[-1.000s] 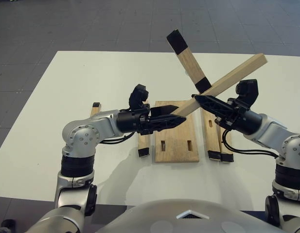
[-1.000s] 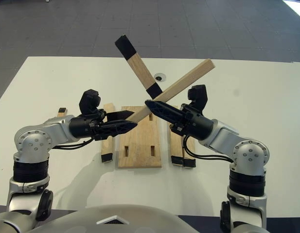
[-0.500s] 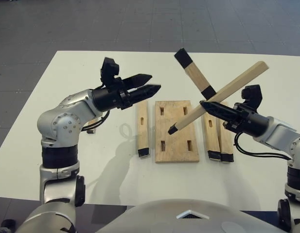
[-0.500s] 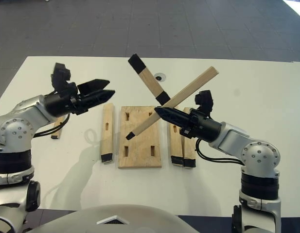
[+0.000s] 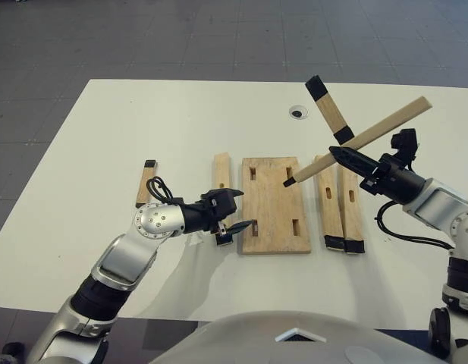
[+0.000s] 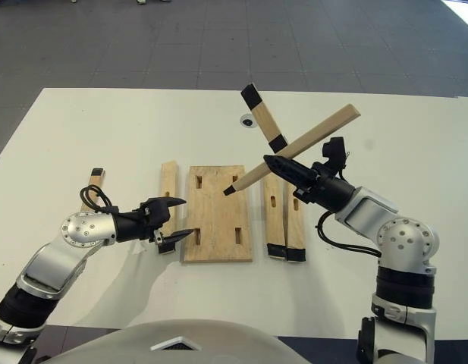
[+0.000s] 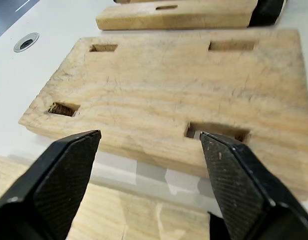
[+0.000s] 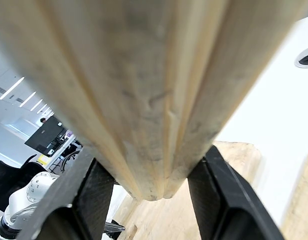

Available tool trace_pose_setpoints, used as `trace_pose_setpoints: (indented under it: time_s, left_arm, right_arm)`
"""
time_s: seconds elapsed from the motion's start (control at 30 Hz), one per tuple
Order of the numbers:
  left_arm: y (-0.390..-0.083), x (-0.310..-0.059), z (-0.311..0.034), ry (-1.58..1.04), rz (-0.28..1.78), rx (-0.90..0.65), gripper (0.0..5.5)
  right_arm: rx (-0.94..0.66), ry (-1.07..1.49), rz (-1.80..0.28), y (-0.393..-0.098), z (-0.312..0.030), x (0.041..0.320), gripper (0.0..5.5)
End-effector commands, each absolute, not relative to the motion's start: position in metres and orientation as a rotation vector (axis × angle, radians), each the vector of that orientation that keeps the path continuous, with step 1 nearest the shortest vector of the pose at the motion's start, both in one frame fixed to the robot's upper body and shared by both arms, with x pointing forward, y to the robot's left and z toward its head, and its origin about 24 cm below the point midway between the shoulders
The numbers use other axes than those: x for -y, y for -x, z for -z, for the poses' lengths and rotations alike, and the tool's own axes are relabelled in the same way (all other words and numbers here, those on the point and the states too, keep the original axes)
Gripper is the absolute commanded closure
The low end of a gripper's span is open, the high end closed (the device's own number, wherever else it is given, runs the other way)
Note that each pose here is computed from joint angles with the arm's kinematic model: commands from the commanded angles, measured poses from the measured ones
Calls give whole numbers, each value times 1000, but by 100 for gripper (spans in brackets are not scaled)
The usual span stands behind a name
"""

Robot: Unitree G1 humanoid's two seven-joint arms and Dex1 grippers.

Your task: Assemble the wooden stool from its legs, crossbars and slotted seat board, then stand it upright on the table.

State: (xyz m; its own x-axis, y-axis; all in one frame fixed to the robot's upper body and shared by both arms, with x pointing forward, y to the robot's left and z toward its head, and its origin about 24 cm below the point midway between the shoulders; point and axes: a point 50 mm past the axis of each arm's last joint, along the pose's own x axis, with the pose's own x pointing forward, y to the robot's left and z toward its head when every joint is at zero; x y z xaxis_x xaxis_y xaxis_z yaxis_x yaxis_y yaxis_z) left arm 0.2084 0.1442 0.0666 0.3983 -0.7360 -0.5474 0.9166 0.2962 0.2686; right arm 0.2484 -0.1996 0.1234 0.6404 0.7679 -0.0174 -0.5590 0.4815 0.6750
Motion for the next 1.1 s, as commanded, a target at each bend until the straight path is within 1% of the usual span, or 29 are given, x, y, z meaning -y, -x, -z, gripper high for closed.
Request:
trace_pose_setpoints:
  time_s: [0.03, 0.13, 0.2, 0.33, 0.47, 0.6, 0.73, 0.93, 1.1]
  left_arm:
    - [-206, -136, -60, -725, 1164, -323, 182]
    - [-204, -126, -59, -714, 1169, -302, 182]
    - [-204, -126, -59, -729, 1171, -302, 182]
    - [-204, -134, -59, -780, 1180, -323, 182]
    - [-205, -147, -56, -917, 1216, -395, 182]
    - [-221, -159, -58, -1021, 1165, -403, 182]
    - [-236, -155, -63, -1019, 1128, -365, 182]
    - [-237, -152, -60, -994, 1111, -368, 182]
    - [-239, -152, -58, -976, 1040, -394, 182]
  right_arm:
    - [-316, -663, -868, -249, -132, 191, 347]
    - [-321, -664, -871, -249, -131, 189, 347]
    - [-325, -663, -869, -248, -130, 190, 347]
    - [-329, -661, -868, -247, -129, 190, 347]
    - [-330, -649, -863, -247, -129, 189, 347]
    - [-343, -500, -857, -248, -127, 189, 347]
    - [-351, -405, -896, -245, -131, 190, 347]
    - [-359, -367, -898, -237, -138, 203, 347]
    - [-386, -381, -873, -216, -134, 202, 347]
